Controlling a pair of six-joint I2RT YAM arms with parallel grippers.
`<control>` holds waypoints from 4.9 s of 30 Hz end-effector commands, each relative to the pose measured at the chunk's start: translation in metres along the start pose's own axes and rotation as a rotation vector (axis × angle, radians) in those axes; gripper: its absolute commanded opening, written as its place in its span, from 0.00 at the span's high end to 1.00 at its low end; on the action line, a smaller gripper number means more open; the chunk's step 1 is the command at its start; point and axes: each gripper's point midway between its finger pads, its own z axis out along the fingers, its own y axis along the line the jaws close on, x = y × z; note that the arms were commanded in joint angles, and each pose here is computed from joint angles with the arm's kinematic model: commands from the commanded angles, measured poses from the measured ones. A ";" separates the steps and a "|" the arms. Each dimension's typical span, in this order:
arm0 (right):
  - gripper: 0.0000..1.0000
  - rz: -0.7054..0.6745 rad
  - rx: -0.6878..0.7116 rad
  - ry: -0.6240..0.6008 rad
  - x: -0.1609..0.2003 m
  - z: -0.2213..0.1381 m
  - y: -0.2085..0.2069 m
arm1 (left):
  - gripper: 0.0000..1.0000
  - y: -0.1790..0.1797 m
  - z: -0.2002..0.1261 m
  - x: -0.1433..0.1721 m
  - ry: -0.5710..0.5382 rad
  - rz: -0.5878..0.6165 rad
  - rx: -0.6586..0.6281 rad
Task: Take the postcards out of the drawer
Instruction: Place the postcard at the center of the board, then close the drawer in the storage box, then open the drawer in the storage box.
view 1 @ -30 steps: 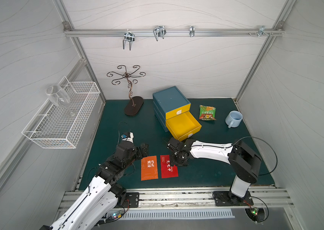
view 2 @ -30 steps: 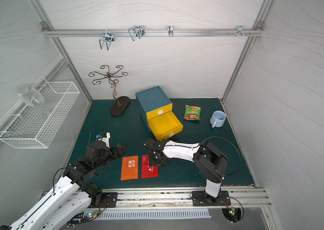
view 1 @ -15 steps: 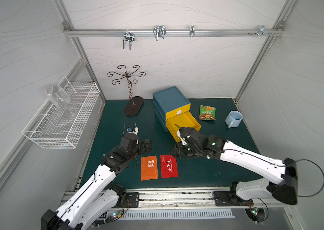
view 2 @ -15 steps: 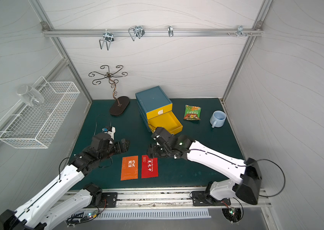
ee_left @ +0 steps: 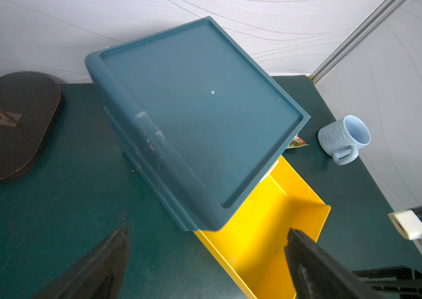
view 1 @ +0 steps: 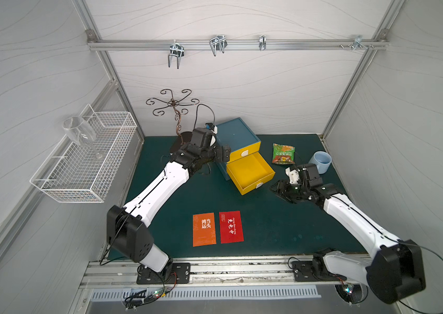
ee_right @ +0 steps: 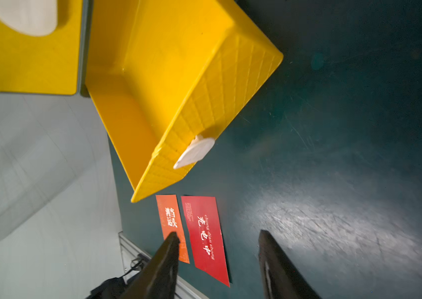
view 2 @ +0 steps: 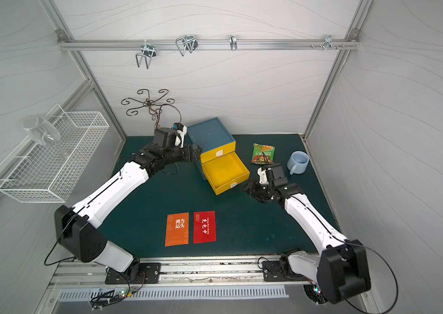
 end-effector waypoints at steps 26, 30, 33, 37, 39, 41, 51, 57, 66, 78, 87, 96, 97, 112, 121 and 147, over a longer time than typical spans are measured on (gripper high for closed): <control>0.65 0.059 -0.330 -0.064 -0.079 0.073 0.053 | 0.02 -0.009 0.104 0.019 0.193 0.232 -0.004; 0.65 0.063 -0.353 -0.068 -0.083 0.083 0.062 | 0.02 -0.013 0.104 0.029 0.208 0.245 0.030; 0.65 0.068 -0.366 -0.068 -0.086 0.092 0.067 | 0.02 -0.015 0.104 0.034 0.217 0.253 0.049; 0.67 0.085 -0.392 -0.087 -0.094 0.106 0.070 | 0.03 -0.018 0.102 0.041 0.231 0.267 0.079; 0.67 0.100 -0.408 -0.104 -0.098 0.112 0.072 | 0.03 -0.019 0.100 0.043 0.231 0.271 0.088; 0.68 0.109 -0.427 -0.112 -0.101 0.119 0.075 | 0.03 -0.022 0.097 0.042 0.221 0.280 0.104; 0.66 0.110 -0.451 -0.108 -0.101 0.149 0.097 | 0.03 -0.026 0.086 0.053 0.221 0.309 0.156; 0.66 0.082 -0.460 -0.077 -0.083 0.160 0.113 | 0.03 -0.029 0.080 0.054 0.219 0.319 0.180; 0.67 0.062 -0.472 -0.056 -0.065 0.160 0.124 | 0.03 -0.033 0.069 0.048 0.193 0.309 0.201; 0.44 0.136 -0.451 -0.118 -0.081 0.128 0.082 | 0.02 -0.029 0.066 0.015 0.110 0.261 0.173; 0.44 0.252 -0.464 -0.062 -0.060 0.159 0.049 | 0.02 -0.028 0.068 -0.003 0.060 0.262 0.147; 0.48 0.256 -0.526 -0.096 -0.061 0.179 0.055 | 0.02 -0.019 0.078 0.002 0.085 0.254 0.111; 0.48 0.255 -0.529 -0.097 -0.062 0.180 0.056 | 0.02 -0.018 0.078 0.004 0.088 0.252 0.110; 0.54 0.262 -0.529 -0.089 -0.066 0.206 0.063 | 0.02 -0.015 0.073 0.008 0.068 0.243 0.100; 1.00 0.257 -0.532 -0.083 -0.066 0.212 0.067 | 0.02 -0.012 0.073 0.016 0.074 0.233 0.100; 1.00 0.332 -0.467 0.080 0.039 0.128 0.006 | 0.02 -0.005 0.071 0.020 0.086 0.224 0.081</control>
